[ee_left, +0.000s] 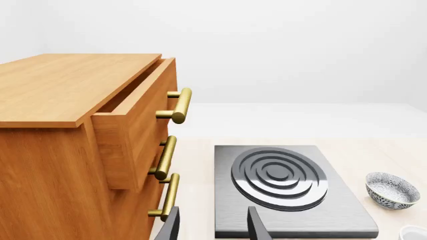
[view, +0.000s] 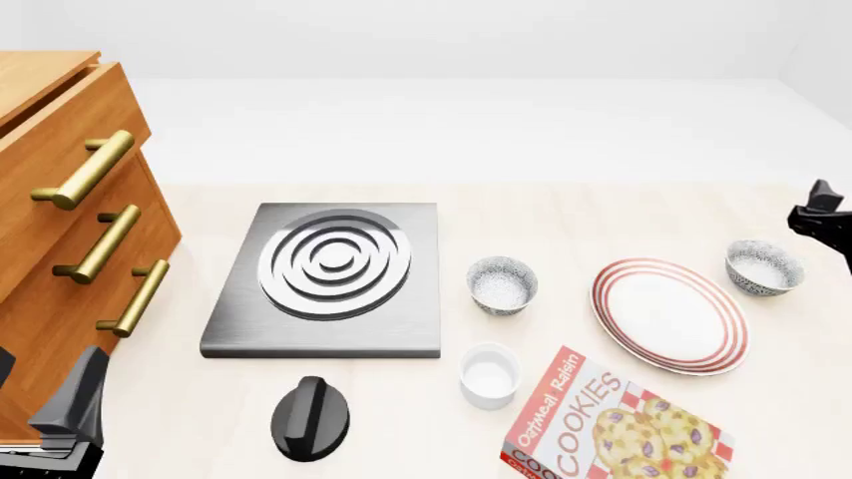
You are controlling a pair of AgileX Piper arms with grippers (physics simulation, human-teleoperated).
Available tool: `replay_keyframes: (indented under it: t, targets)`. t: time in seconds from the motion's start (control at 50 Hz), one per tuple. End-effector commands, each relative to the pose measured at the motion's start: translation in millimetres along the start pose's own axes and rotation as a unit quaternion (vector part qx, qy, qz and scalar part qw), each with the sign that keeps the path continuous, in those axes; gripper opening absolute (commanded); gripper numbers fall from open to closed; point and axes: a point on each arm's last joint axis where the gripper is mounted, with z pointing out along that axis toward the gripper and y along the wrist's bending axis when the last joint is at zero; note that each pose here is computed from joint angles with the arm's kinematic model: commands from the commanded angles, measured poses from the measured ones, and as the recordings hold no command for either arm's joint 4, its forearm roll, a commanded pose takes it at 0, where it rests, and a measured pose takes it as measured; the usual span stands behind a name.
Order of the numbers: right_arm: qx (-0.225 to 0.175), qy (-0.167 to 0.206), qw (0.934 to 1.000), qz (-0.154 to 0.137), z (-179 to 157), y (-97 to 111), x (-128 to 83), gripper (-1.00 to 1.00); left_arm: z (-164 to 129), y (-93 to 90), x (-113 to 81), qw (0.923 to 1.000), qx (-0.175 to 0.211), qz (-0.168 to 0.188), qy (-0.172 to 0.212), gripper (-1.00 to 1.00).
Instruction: Pick the akita bowl next to the plate and place it on the plate.
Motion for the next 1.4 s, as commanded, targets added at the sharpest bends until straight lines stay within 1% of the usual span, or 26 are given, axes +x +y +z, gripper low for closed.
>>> replay_keyframes:
  t: [0.02, 0.4, 0.64, 0.96, 1.4]
  targets:
    - [0.008, 0.005, 0.9999, 0.004, -1, -5, 4, 1.0, 0, 0.0, 0.0, 1.0, 0.0, 0.0, 0.0, 1.0]
    - [0.018, 0.017, 0.9996, 0.01, 6, -12, 13, 1.0, 0, 0.0, 0.0, 1.0, 0.0, 0.0, 0.0, 1.0]
    - [0.022, 0.022, 0.9994, 0.013, 5, -14, 15, 1.0, 0, 0.0, 0.0, 1.0, 0.0, 0.0, 0.0, 1.0]
    - [0.027, 0.035, 0.9989, 0.017, 4, -17, 25, 1.0, 0, 0.0, 0.0, 1.0, 0.0, 0.0, 0.0, 1.0]
    - [0.032, 0.051, 0.9977, 0.03, 10, -20, 33, 1.0, 0, 0.0, 0.0, 1.0, 0.0, 0.0, 0.0, 1.0]
